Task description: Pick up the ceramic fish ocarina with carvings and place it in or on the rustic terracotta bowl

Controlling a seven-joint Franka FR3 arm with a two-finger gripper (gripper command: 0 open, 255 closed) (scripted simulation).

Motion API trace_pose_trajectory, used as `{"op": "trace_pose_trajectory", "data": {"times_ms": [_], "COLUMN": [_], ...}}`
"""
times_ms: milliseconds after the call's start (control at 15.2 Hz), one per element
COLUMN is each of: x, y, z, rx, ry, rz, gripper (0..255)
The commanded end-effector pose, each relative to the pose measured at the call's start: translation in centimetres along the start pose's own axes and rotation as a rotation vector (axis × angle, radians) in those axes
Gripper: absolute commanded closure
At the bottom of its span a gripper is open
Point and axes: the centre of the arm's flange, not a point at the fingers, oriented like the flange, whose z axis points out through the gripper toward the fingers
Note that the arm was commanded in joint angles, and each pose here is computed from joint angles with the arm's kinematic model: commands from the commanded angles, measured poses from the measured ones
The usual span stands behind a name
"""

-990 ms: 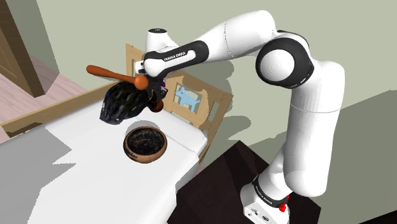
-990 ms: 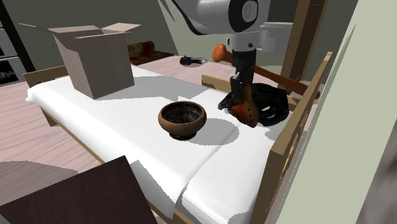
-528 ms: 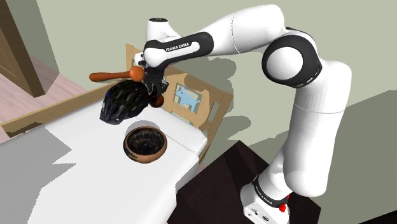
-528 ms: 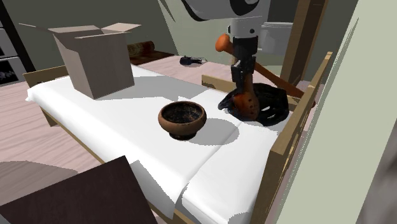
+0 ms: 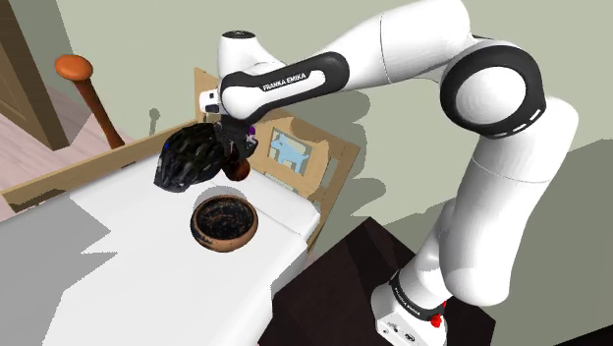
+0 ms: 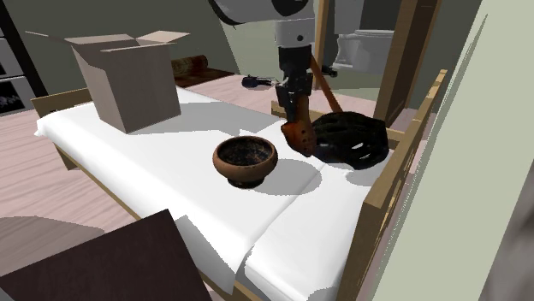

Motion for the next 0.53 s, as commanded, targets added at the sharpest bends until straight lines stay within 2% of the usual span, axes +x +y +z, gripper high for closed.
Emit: {"op": "trace_pose_trajectory", "data": {"times_ms": [0,462], "x": [2.3,10.4], "y": [-1.3,-5.8], "z": [-0.1,-0.4], "rx": [0.0,0.0], "ry": [0.0,0.0], "rz": [0.001,0.001], "gripper": [255,255]}}
